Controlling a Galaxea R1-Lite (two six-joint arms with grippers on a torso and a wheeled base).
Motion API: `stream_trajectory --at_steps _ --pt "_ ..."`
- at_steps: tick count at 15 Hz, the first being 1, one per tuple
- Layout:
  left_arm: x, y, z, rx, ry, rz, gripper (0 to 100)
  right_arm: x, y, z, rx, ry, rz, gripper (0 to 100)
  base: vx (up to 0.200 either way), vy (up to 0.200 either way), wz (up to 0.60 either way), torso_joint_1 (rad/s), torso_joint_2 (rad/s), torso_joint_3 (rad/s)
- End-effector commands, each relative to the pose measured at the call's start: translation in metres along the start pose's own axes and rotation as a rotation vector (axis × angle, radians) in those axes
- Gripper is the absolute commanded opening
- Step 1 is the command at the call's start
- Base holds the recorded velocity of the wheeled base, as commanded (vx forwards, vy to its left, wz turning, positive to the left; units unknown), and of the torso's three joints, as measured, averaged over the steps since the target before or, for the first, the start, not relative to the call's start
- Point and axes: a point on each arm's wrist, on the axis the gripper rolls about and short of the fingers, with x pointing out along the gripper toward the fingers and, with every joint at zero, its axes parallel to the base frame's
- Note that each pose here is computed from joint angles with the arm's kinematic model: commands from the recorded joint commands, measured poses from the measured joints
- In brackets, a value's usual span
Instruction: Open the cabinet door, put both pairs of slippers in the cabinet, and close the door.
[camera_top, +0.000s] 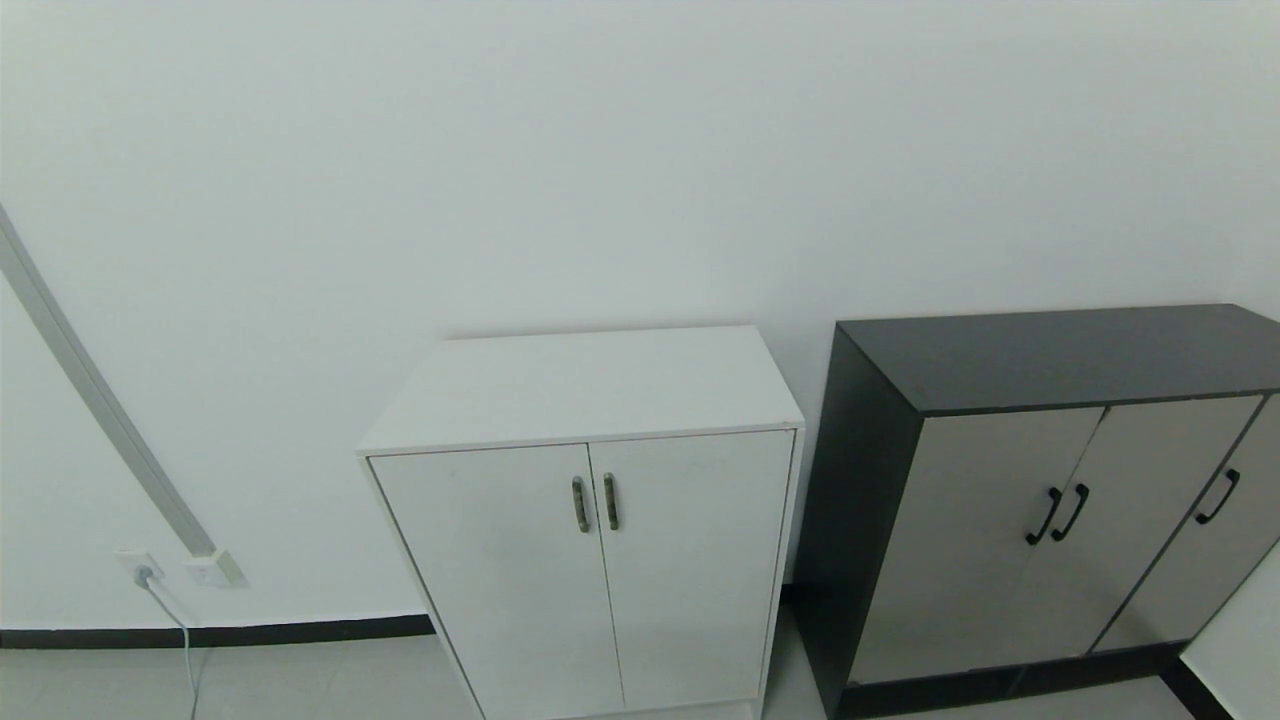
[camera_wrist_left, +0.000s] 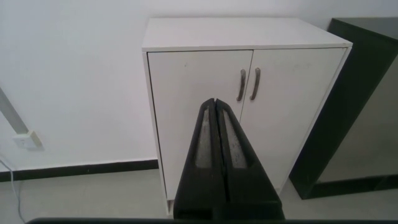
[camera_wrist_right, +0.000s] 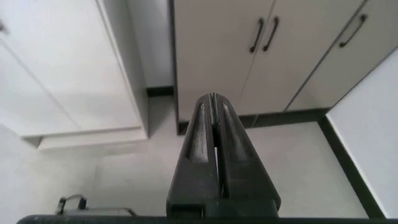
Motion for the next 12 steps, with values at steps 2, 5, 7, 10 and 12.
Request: stream_trajectory --at_steps 2,5,7,10,12 --pt "0.000 0.000 0.000 -0.001 0.001 0.001 0 -0.013 0.000 -0.005 -0.003 -0.172 0.034 0 0.000 0.000 0.00 0.000 0.00 0.000" --pt "0.000 0.000 0.000 -0.001 0.002 0.002 0 -0.019 -0.001 -0.008 0.001 -0.248 0.075 0 0.000 0.000 0.00 0.000 0.00 0.000" --pt "0.000 0.000 0.000 -0.003 0.000 0.010 0 -0.022 -0.001 -0.009 0.006 -0.283 0.059 0 0.000 0.000 0.00 0.000 0.00 0.000" --pt "0.000 0.000 0.000 -0.003 0.000 0.016 0 -0.023 -0.002 -0.010 0.012 -0.300 0.007 0 0.000 0.000 0.00 0.000 0.00 0.000" --pt "0.000 0.000 0.000 -0.003 0.002 0.014 0 -0.019 0.000 -0.015 0.063 -0.286 0.126 0 0.000 0.000 0.00 0.000 0.00 0.000"
